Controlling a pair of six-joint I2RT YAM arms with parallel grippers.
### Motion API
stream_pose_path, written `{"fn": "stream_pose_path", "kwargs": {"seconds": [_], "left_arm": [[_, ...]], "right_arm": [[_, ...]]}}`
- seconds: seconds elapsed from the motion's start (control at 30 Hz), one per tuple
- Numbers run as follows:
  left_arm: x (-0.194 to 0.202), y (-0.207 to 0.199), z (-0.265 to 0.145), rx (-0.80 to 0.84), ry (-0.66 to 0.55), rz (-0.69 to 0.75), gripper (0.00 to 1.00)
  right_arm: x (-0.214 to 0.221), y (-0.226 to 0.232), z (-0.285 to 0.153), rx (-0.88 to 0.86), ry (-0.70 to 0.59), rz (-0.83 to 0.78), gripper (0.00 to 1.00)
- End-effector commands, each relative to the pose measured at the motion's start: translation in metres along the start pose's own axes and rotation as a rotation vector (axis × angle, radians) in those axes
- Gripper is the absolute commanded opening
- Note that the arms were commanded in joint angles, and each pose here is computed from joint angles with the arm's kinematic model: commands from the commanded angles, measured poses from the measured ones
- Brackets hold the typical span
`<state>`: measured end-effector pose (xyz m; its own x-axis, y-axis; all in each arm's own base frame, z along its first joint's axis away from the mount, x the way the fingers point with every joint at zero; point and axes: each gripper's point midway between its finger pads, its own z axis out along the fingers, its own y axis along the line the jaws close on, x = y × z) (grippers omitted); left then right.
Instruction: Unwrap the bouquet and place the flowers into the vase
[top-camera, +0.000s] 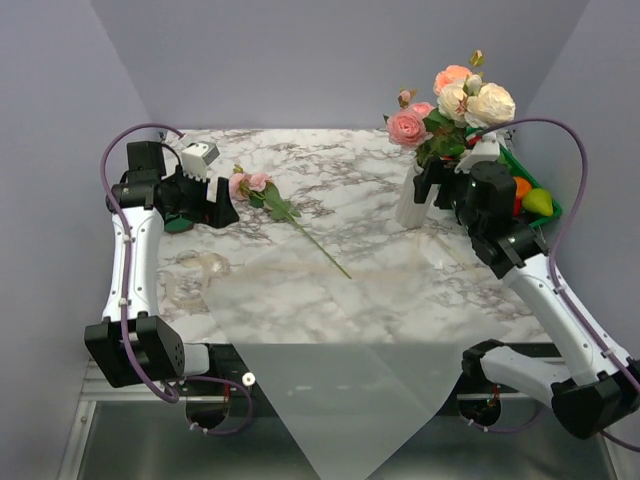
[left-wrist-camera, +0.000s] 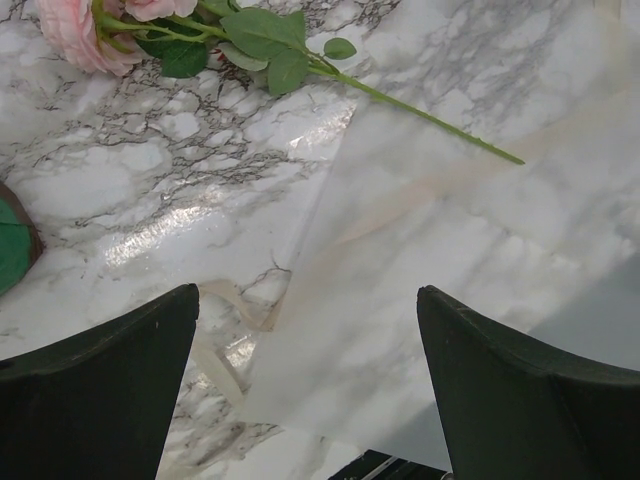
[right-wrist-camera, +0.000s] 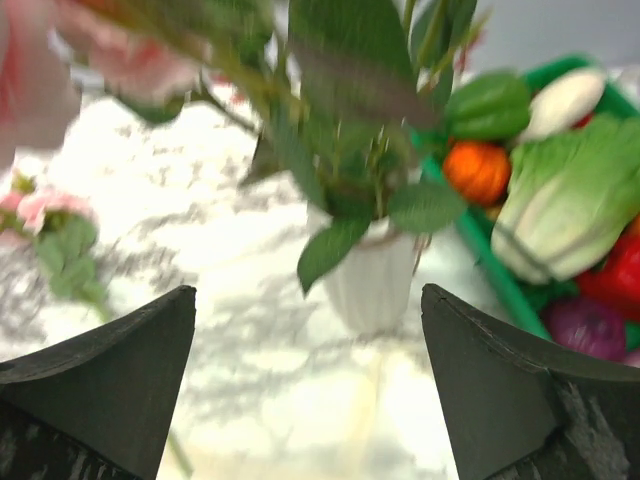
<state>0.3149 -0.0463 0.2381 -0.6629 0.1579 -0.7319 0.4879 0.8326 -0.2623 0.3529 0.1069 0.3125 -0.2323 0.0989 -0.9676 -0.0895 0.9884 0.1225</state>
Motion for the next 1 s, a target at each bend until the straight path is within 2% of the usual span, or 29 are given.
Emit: {"fn": "stream_pose_path", "kwargs": {"seconds": [0.0,0.17,0.33,0.57,0.73,0.8,0.97], "left_arm": [[-0.011,-0.013,-0.016,0.016,-0.042,0.018,0.99],[-0.011,-0.016,-0.017,0.028,-0.045,0.008,0.99],[-0.010,-0.013,-0.014,0.024,-0.035,-0.018,0.99],[-0.017,-0.013,-0.014,0.033,-0.035,-0.042,0.99],[-0.018,-0.012,-0.012,0.036,-0.032,-0.053,0.99],[-0.018,-0.011,-0.011,0.031,-0.031,-0.055,0.99],[-0.016,-0.008,-0.011,0.017,-0.028,-0.051,0.99]], "right_arm": [[0.035,0.010,-0.040,-0.072,0.205,0.081,0.99],[0.086,0.021,-0.068,-0.182,0.344,0.119,0.91],[0.111,0.047,-0.103,-0.366,0.429,0.163,0.87],[0.154,0.066,-0.124,-0.466,0.511,0.163,0.83],[0.185,0.094,-0.130,-0.526,0.576,0.156,0.80],[0.208,0.111,-0.133,-0.551,0.642,0.138,0.80],[0.216,0.155,-0.115,-0.587,0.689,0.031,0.82]]}}
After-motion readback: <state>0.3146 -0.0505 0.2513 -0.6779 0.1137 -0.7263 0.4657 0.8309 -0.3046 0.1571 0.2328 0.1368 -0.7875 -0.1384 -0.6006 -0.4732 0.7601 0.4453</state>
